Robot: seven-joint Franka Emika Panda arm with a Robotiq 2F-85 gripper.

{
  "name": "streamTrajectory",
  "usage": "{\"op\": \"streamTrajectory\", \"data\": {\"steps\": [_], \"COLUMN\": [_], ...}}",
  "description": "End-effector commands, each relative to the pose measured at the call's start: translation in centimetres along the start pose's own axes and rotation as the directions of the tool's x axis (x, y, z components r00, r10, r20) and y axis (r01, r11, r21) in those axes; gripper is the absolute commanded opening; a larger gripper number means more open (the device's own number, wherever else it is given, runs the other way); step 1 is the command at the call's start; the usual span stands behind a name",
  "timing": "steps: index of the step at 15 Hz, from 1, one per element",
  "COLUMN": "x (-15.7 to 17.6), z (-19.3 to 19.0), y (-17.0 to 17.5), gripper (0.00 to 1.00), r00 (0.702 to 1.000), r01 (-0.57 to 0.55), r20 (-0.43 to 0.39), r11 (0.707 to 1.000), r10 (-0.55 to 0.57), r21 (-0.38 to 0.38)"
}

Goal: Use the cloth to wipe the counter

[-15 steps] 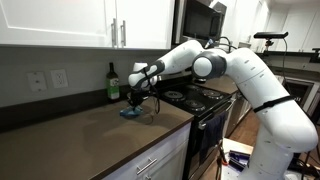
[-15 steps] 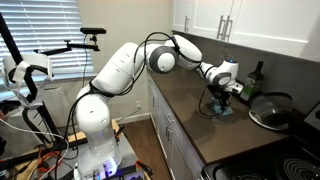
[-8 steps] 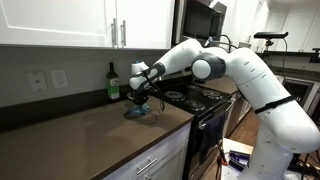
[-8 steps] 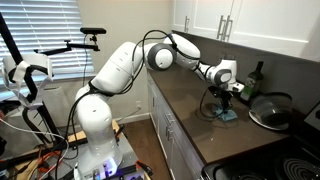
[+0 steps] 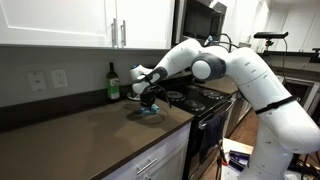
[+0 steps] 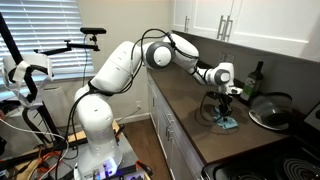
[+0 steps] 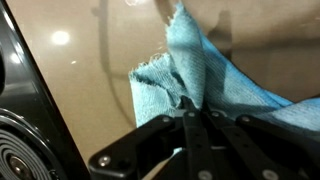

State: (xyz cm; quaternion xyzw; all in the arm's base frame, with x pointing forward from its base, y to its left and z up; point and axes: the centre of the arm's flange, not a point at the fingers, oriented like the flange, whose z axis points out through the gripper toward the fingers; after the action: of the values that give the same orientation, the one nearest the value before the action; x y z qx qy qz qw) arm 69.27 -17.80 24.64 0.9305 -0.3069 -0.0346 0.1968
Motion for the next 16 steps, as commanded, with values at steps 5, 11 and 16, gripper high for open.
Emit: {"op": "streamTrajectory", "data": {"steps": [5, 11, 16], "x": [-1.7, -8.4, -12.2], "z": [-0.3, 0.8, -1.1], "y": [1.1, -3.6, -8.0], "gripper": [0.03, 0.03, 0.03], "r00": [0.970, 0.911, 0.854], "r01": [0.218, 0.377, 0.500], "r20": [0.131, 0.206, 0.162], "r11": [0.973, 0.924, 0.866], "r10": [-0.207, -0.358, -0.494], "r21": [-0.080, -0.059, 0.006]}}
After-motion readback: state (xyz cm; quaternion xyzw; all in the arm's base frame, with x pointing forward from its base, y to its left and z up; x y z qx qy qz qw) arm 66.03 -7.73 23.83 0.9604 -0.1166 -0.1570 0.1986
